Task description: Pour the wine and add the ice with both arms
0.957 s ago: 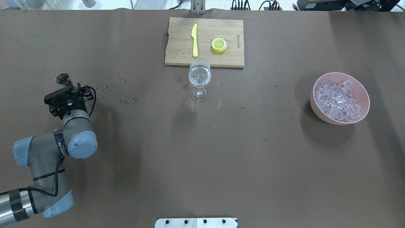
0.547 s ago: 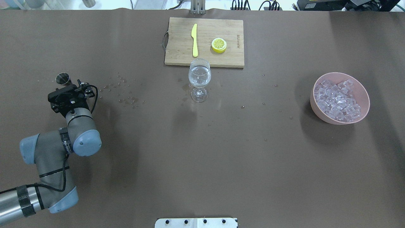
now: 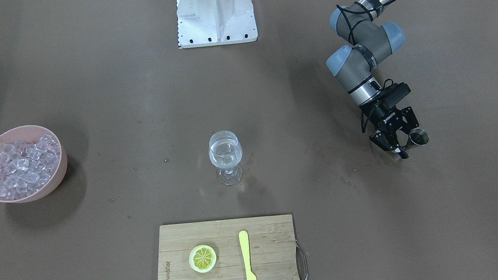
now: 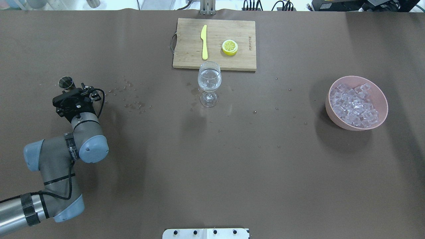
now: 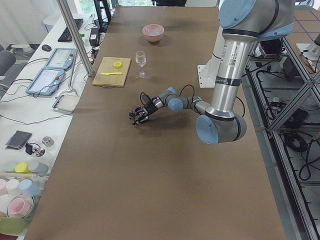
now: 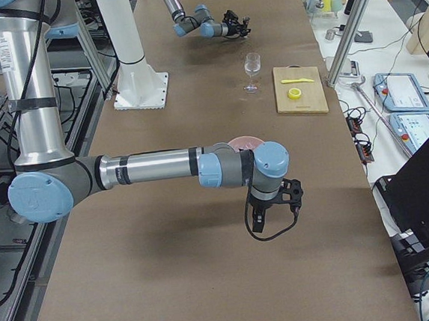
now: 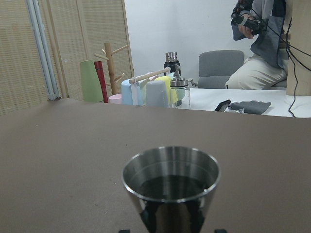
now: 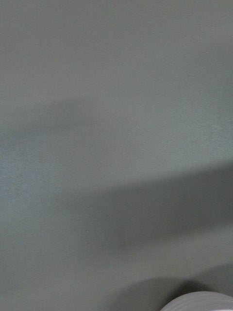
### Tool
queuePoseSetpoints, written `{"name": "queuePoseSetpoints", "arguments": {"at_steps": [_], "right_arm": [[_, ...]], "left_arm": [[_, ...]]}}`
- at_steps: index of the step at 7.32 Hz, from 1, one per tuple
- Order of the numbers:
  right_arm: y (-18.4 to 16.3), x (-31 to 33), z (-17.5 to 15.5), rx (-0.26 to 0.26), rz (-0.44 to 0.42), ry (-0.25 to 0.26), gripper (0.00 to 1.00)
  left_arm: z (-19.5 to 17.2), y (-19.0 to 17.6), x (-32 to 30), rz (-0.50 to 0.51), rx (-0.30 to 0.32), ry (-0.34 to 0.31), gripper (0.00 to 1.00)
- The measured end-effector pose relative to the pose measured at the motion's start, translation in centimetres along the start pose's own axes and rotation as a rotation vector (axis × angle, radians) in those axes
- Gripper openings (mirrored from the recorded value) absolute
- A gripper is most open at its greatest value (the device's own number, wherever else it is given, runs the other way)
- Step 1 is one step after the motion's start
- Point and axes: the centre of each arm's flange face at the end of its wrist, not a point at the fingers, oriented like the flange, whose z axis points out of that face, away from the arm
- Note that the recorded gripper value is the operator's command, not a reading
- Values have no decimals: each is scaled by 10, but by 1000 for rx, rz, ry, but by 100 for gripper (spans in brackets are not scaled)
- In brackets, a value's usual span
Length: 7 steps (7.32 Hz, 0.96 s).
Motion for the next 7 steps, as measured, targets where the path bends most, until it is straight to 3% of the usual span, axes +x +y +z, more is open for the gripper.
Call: {"name": "queuePoseSetpoints", "arguments": {"at_steps": [1,3,7], "right_arm": [[0,0,0,0,0,0,100],[0,0,0,-1,0,-2,100],[3,1,3,-10,5,-24,100]], "left_arm": [[1,-1,0,-1,0,-1,46],[2,-2,-1,-2,3,-3,3],[-2,-26,7,-39,3,12,0]]}}
